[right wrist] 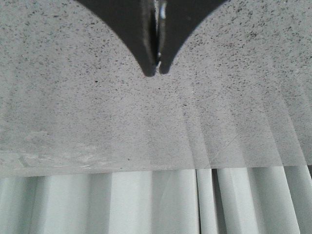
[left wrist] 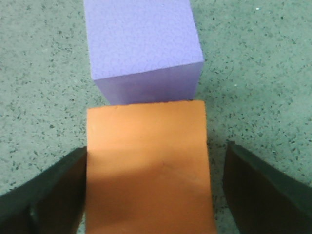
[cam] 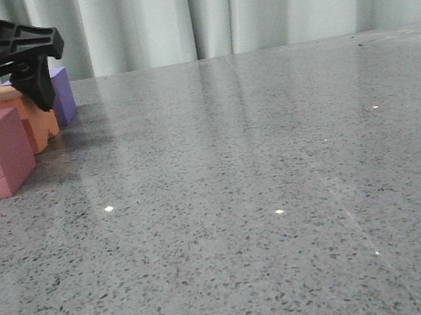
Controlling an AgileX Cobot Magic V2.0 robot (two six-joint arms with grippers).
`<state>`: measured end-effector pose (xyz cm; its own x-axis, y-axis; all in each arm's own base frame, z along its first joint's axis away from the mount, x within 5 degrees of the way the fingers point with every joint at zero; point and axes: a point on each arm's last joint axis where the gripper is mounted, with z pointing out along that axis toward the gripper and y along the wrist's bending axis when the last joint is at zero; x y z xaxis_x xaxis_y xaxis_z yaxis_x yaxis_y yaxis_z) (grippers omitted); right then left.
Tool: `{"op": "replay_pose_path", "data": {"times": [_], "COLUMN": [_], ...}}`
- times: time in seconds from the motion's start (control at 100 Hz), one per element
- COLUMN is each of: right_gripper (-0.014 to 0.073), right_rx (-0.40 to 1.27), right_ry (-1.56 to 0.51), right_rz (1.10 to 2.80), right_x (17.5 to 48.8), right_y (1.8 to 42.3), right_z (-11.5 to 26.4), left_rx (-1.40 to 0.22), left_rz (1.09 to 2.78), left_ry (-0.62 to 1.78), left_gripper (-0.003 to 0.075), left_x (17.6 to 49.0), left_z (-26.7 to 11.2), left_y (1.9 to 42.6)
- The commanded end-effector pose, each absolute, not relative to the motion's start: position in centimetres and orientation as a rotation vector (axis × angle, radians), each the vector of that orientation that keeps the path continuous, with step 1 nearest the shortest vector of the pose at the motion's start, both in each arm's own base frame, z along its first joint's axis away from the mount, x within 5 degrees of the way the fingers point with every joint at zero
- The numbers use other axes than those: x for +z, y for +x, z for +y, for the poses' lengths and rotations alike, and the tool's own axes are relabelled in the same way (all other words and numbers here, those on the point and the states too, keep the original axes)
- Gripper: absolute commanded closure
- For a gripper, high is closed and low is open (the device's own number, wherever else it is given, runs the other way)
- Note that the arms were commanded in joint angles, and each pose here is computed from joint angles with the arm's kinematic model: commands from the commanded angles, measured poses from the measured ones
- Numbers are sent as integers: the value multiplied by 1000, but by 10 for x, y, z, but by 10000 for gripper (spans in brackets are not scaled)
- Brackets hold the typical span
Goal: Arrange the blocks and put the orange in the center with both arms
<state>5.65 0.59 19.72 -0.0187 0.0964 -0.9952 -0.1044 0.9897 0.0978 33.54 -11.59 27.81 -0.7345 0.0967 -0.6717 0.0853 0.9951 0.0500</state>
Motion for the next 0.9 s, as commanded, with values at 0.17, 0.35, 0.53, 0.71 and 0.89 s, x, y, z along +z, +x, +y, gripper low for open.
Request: {"op": "replay_pose_path", "data": {"times": [0.17,0.35,0.53,0.71,0.89], "right_gripper": [662,662,662,662,662], "right_rx": [157,157,157,157,157], "right_ry": [-11,-11,-11,-11,-11], "right_rz": [1453,1453,1453,1453,1453], "right_x": [211,211,211,211,211], "right_y": [53,53,53,53,53], "right_z": [6,6,6,6,6], "left_rx": [-40,-31,-79,-120,-134], "left_rz": [2194,2107,1986,1897,1861], "left_ry": [111,87,68,70,67], "left_gripper": [188,235,409,730,734], "left_x": [346,386,416,418,403], "left_z": [-104,-88,-74,-57,-41], "left_y": [310,280,244,198,157]}}
